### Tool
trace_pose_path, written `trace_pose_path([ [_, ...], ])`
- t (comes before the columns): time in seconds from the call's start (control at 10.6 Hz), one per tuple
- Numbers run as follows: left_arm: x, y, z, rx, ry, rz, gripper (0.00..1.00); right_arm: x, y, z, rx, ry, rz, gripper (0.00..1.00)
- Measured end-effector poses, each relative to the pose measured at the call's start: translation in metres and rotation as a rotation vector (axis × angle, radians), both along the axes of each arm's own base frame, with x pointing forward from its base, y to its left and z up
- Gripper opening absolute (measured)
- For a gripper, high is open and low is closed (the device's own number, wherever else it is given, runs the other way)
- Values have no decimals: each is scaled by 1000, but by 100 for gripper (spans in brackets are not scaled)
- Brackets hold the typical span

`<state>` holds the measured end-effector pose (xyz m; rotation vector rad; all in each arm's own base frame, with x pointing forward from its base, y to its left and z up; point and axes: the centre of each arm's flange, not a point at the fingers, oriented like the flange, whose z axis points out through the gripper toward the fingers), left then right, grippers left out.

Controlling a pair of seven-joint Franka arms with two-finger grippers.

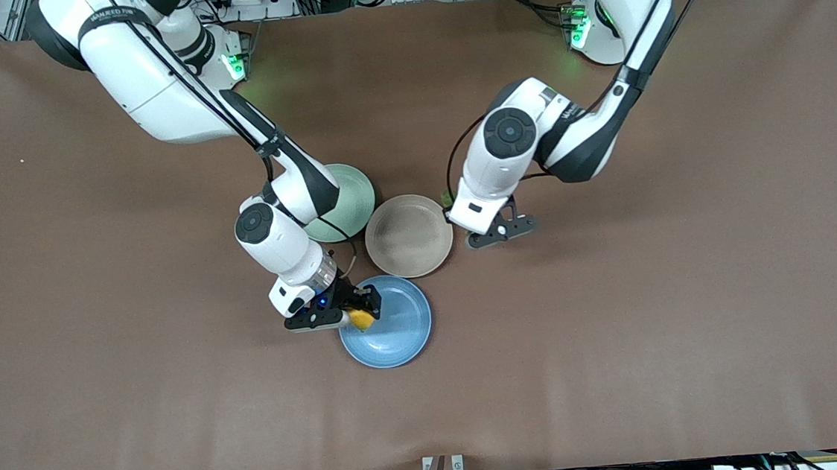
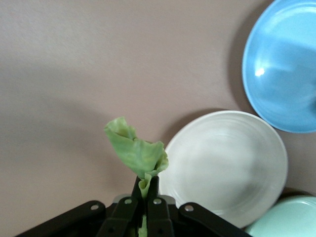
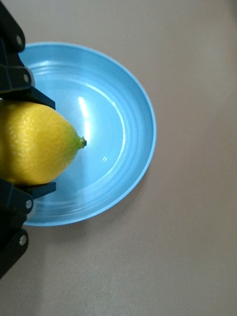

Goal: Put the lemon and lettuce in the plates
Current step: 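Open the right gripper over the blue plate while the left lowers lettuce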

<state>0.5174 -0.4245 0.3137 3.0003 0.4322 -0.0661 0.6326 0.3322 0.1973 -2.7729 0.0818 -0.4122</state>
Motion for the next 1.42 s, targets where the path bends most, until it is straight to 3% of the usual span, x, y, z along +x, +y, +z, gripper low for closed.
trace_pose_path([
  [0.19, -8, -22, -3, -36, -20, 29, 5, 1, -1, -3, -3, 2, -1, 64],
  [0.47, -19, -57, -22, -116, -53, 38, 5, 5, -6, 0, -2, -6, -9, 100],
  [0.75, -31, -85, -49, -197, -110, 18, 5, 15, -15, 9, -1, -14, -28, 100],
  [0.85, -31, -87, -56, -206, -117, 17, 5, 21, -23, 20, -21, 19, -37, 100],
  [0.94, -31, -89, -60, -207, -119, 14, 5, 29, -36, 42, -59, 83, -42, 100],
  [1.13, -32, -91, -64, -187, -138, -2, 27, 38, -65, 105, -143, 200, -38, 100],
  [1.23, -31, -90, -65, -182, -143, -4, 44, 37, -81, 127, -179, 236, -14, 100],
  [1.42, -23, -82, -67, -169, -146, 9, 68, 36, -113, 143, -224, 284, 41, 100],
])
